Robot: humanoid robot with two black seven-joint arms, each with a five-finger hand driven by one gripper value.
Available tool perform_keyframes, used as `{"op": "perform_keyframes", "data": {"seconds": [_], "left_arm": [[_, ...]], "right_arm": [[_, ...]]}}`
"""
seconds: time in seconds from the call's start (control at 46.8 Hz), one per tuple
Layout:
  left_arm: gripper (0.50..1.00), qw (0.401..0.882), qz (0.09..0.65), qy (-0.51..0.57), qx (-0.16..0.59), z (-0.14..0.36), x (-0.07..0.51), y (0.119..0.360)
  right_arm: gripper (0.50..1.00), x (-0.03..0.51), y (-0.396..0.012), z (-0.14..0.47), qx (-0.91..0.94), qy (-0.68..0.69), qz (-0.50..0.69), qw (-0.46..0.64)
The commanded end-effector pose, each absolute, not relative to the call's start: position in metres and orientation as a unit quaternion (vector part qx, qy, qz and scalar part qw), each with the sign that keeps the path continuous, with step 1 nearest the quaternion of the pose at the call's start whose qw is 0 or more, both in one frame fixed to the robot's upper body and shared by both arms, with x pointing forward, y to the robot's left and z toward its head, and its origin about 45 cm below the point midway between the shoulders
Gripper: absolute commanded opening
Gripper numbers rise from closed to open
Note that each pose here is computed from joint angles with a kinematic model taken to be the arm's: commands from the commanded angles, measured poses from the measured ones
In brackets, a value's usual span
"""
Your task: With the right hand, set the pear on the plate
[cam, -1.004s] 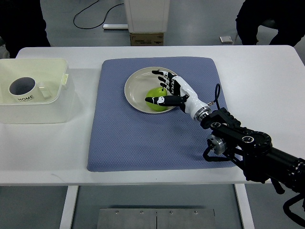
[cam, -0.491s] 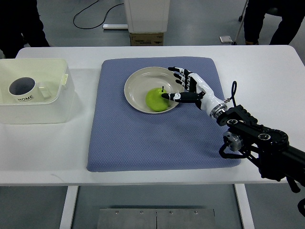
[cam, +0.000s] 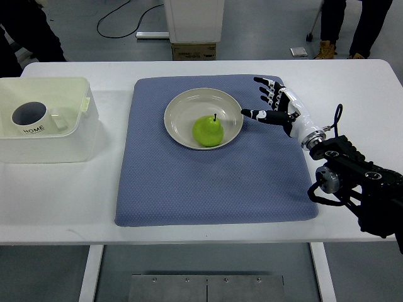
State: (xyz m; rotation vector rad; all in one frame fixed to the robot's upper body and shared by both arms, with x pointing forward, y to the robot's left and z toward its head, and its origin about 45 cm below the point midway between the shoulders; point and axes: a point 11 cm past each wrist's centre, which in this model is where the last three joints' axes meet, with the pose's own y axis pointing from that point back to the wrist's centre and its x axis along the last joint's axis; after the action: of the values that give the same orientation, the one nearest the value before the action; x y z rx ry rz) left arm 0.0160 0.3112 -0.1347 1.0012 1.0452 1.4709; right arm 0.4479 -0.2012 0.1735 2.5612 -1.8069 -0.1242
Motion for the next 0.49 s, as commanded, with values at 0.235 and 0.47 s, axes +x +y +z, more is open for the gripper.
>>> {"op": "perform_keyframes", "data": {"seconds": [0.235, 0.47], "left_arm": [[1.0, 0.513, 0.612, 0.435, 0.416, -0.135, 0.016, 0.311], [1.0, 0.513, 0.612, 0.435, 0.417, -0.135, 0.016, 0.311]], "right_arm": [[1.0, 0.446, -0.236, 0.165, 0.761, -0.639, -0.1, -0.047], [1.0, 0.442, -0.254, 0.158, 0.748, -0.654, -0.105, -0.042]]}}
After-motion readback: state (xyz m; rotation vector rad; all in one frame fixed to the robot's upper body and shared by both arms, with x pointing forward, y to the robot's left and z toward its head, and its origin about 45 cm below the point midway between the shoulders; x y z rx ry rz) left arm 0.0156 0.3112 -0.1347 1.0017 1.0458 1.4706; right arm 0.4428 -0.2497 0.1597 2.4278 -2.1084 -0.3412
